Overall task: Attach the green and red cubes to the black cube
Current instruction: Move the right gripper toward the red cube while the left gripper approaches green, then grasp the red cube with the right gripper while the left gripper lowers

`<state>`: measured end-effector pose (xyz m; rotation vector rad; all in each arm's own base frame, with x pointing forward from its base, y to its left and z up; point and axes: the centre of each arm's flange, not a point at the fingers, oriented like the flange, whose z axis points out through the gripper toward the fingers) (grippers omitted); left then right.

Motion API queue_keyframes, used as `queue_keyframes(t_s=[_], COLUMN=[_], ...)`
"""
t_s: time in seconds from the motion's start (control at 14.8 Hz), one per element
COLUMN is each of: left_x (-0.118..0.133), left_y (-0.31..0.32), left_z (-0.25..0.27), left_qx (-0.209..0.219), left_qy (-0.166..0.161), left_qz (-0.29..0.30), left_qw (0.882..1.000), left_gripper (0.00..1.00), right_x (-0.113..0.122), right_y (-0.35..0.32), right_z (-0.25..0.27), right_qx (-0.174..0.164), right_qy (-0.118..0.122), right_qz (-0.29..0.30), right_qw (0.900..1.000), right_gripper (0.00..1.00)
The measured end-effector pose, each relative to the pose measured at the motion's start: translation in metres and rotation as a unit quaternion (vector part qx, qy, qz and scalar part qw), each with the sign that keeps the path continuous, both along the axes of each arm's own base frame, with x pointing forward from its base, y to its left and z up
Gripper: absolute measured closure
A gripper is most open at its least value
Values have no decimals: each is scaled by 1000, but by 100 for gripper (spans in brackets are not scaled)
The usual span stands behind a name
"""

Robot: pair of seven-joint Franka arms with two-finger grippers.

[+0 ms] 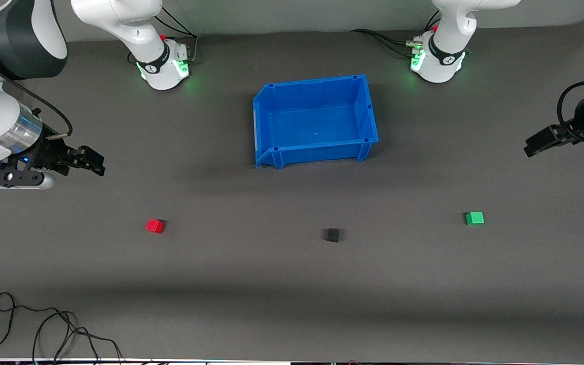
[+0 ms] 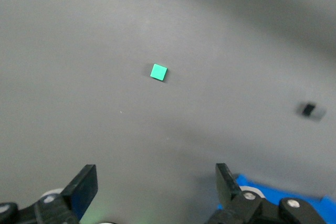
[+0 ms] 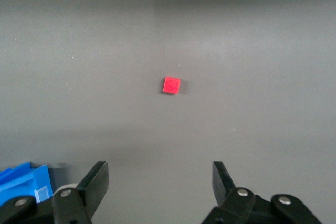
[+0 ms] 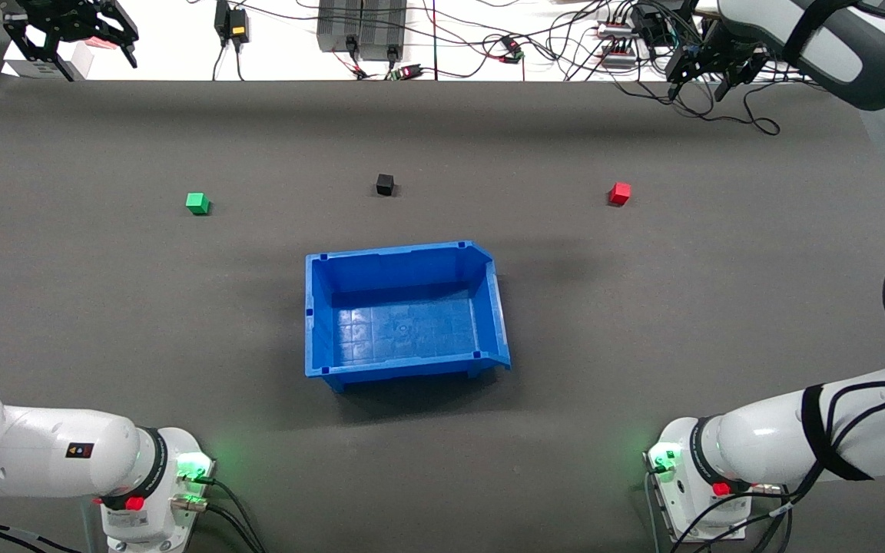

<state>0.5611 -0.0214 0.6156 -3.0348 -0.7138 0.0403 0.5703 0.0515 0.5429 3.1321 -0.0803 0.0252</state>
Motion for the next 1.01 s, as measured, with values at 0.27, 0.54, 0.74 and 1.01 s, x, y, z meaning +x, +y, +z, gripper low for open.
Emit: queue_keyframes(t_s=[0.27,0.54,0.74,1.01], left_x=[14,27,29,40], left_y=[-3,38,79,100], left_z=[-18,-28,-37,-89], left_qx=[-11,-75,-94,-91], left_qy=[4,26,45,75], left_qz=[226,424,501,547], left_qw=[974,902,859,829], left_gripper=[0,0,0,0], right_x=[13,35,50,65], right_y=[1,1,3,3], right_z=[-37,-98,-145,-201], right_qx=[-3,-9,-11,-13], right_qy=[27,51,55,54], right_qz=[-10,-55,-67,-70], right_qw=[1000,997,996,996], right_gripper=[11,5,3,3])
